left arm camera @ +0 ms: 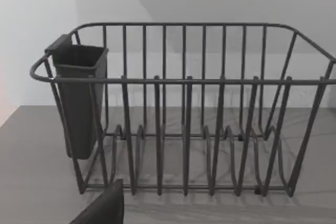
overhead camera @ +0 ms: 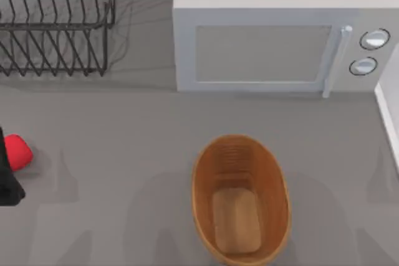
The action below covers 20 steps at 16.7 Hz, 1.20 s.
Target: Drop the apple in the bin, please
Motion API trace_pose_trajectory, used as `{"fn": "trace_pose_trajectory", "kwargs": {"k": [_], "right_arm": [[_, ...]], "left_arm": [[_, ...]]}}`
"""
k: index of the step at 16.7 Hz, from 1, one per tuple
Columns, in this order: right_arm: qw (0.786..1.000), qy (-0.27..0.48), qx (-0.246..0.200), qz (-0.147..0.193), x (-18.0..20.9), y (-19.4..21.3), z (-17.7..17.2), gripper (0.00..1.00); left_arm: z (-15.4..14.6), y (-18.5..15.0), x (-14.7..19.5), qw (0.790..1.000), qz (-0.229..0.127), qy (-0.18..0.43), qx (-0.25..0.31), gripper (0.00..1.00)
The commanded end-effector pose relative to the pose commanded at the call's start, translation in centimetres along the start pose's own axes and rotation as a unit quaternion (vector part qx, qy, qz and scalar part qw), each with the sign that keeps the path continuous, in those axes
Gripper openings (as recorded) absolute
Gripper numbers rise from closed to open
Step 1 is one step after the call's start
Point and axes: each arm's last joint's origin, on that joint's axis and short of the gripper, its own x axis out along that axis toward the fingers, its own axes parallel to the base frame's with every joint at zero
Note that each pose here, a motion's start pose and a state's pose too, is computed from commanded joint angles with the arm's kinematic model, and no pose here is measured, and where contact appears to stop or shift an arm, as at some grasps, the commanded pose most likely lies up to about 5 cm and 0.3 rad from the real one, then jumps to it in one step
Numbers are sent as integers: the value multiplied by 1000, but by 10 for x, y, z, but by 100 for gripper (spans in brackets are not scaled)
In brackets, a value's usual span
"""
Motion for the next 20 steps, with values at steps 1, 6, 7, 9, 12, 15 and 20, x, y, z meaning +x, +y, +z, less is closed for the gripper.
{"fn": "trace_pose_trajectory", "kwargs": {"k": [1, 6, 7, 9, 12, 15, 20], "right_arm": [[1000, 0, 0, 0, 0, 0, 0, 100], [1000, 0, 0, 0, 0, 0, 0, 100], [1000, 0, 0, 0, 0, 0, 0, 100], [1000, 0, 0, 0, 0, 0, 0, 100], [1000, 0, 0, 0, 0, 0, 0, 100], [1000, 0, 0, 0, 0, 0, 0, 100], [1000, 0, 0, 0, 0, 0, 0, 100]], "left_arm": [[0, 0, 0, 1000, 0, 0, 0, 100], [18, 1, 2, 999, 3, 40, 28, 100], [26, 1, 4, 997, 3, 61, 41, 100], [42, 2, 11, 990, -2, 118, 72, 100], [62, 3, 38, 963, -23, 239, 124, 100], [69, 5, 80, 908, -63, 376, 172, 100], [56, 10, 153, 791, -152, 548, 226, 100]]}}
